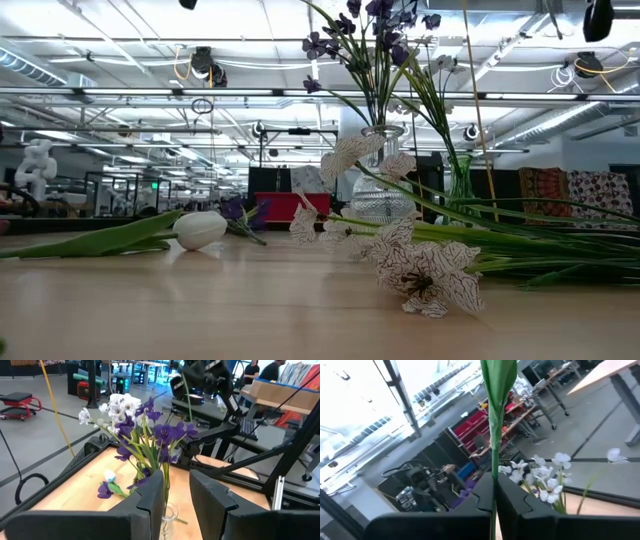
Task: Sort flowers into vase by color
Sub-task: Put the top red tulip into the transparent vase
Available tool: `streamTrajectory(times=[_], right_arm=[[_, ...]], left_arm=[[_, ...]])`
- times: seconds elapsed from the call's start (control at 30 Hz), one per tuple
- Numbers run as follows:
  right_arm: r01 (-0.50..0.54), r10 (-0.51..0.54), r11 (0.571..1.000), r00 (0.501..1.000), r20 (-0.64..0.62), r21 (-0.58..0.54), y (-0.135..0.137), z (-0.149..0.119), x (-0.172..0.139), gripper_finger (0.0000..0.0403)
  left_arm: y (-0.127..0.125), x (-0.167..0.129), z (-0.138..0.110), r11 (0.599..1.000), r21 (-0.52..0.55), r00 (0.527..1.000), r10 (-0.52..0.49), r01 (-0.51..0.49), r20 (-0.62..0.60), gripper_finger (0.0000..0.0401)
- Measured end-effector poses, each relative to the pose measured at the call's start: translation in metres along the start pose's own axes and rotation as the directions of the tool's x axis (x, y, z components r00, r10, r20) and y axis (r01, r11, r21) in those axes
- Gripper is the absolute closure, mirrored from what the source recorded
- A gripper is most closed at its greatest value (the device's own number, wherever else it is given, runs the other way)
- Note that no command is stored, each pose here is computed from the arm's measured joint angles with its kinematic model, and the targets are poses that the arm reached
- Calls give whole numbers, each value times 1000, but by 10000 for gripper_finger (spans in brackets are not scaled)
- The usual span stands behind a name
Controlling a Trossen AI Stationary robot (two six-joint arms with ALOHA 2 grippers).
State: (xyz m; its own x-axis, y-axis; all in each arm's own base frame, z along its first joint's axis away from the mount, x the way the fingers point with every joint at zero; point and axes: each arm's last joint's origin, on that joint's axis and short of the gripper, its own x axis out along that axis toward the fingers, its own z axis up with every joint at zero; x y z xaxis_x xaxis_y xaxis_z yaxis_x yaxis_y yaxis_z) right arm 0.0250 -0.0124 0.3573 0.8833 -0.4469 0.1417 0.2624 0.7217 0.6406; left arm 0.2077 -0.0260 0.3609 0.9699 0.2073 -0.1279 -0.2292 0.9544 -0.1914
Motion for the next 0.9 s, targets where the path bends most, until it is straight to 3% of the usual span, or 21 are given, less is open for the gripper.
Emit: streamTrajectory(times=[0.5, 0.9], right_arm=[[-97, 90, 994, 989, -117, -58, -4, 7, 44, 402], [-360, 342, 927, 926, -161, -102, 21, -7, 104, 402]], left_arm=[[2, 3, 0, 1000, 1, 1000, 30, -30, 2, 302], [6, 4, 1, 999, 18, 999, 50, -50, 5, 302]])
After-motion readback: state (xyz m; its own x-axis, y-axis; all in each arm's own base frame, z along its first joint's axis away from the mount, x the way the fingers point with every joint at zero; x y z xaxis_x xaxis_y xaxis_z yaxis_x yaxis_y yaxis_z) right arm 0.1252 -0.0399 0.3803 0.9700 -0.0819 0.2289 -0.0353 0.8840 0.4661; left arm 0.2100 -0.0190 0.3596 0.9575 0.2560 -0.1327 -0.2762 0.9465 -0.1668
